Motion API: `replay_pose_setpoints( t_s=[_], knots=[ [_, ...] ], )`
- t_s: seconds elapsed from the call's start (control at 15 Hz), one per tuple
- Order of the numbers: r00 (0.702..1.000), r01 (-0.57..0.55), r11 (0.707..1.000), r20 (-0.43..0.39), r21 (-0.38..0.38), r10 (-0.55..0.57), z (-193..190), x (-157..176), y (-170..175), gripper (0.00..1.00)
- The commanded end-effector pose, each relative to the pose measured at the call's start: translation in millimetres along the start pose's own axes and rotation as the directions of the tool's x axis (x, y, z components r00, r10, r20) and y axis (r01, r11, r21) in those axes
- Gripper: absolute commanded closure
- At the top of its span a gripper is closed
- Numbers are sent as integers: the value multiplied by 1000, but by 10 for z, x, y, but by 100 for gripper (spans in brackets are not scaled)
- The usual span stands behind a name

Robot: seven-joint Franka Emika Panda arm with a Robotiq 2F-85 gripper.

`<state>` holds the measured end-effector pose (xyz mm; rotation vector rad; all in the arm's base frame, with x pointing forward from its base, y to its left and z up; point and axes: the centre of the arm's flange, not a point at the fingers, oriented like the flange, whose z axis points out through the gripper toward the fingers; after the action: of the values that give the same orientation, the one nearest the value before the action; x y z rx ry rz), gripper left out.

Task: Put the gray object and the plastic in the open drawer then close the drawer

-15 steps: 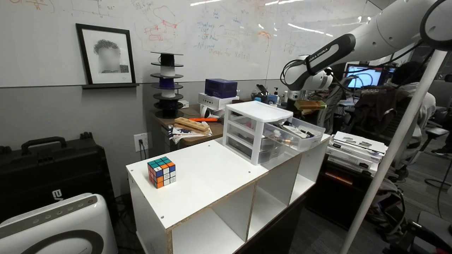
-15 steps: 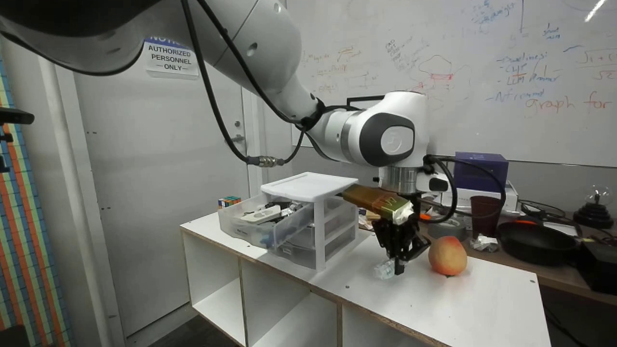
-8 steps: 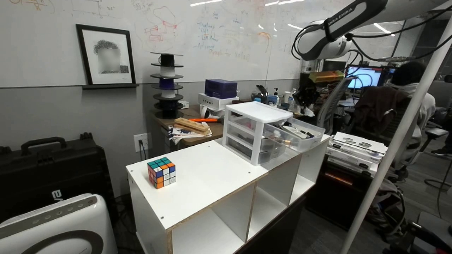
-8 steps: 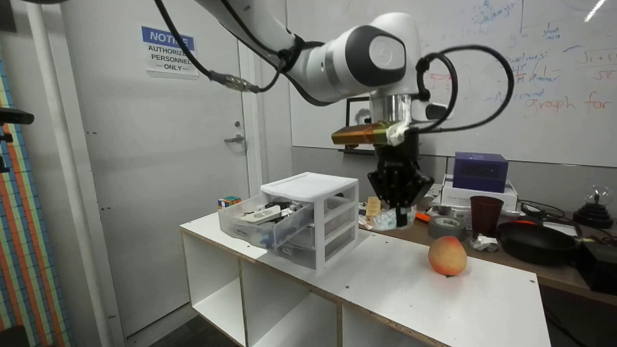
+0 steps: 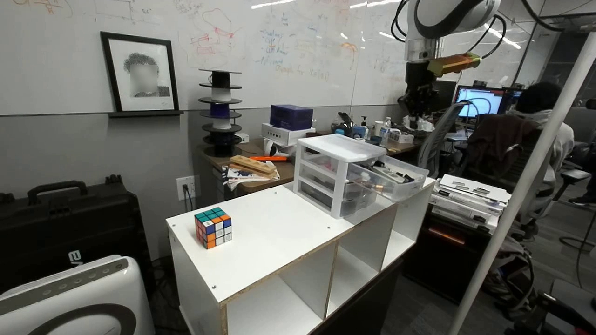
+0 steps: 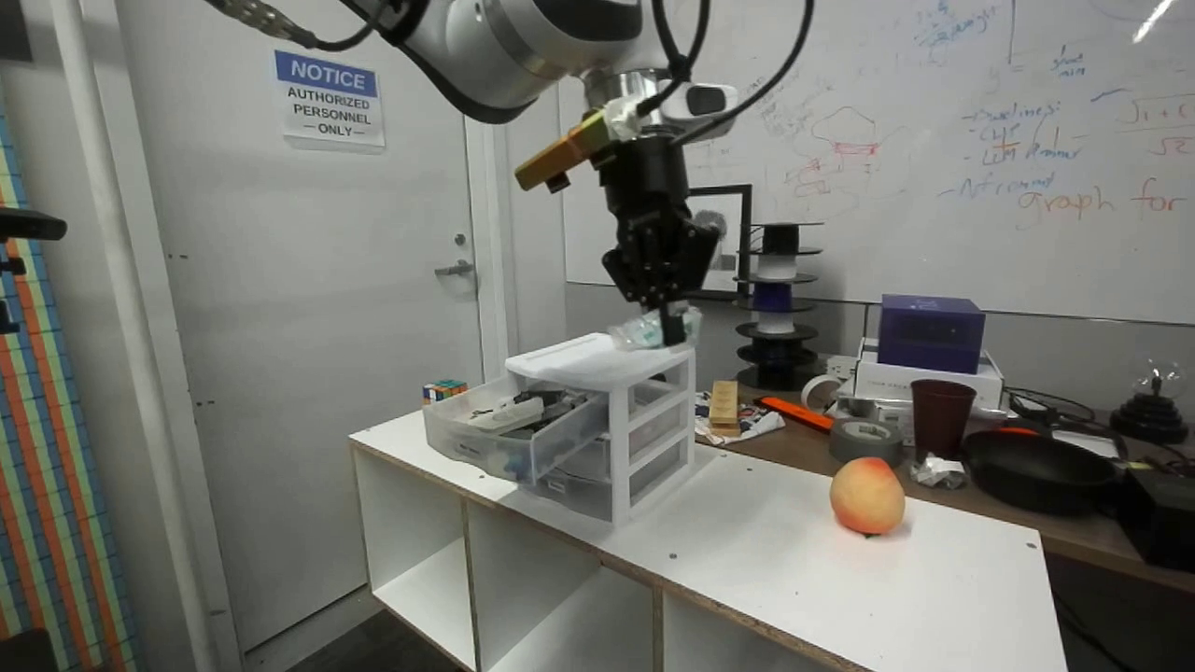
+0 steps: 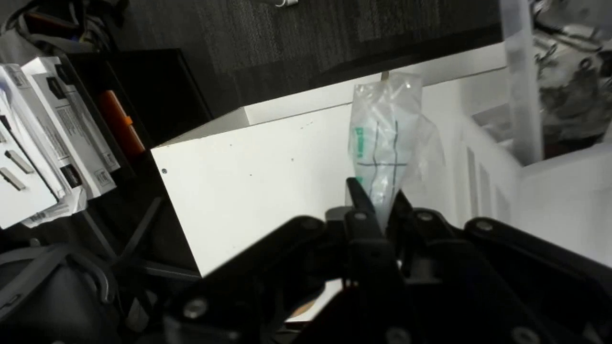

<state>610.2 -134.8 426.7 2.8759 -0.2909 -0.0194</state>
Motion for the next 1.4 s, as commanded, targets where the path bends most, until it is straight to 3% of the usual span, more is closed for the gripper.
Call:
replay_pose_setpoints(
  t_s=[0.0, 0.2, 0.4, 0.8, 1.13, 1.33],
  knots=[
    [987, 147, 989, -57, -35, -148, -300, -680, -543, 88],
    [959, 273, 962, -77, -25, -274, -367, -1005, -928, 89],
    [941, 331, 943, -68, -22, -332, -358, -1243, -1147, 88],
    [946, 295, 955, -143, 11, -291, -158, -1359, -1155, 88],
    [960, 261, 965, -115, 33, -256, 213, -1398, -1038, 90],
    [969, 214, 976, -140, 45, -206, 393, -1149, -986, 89]
  ],
)
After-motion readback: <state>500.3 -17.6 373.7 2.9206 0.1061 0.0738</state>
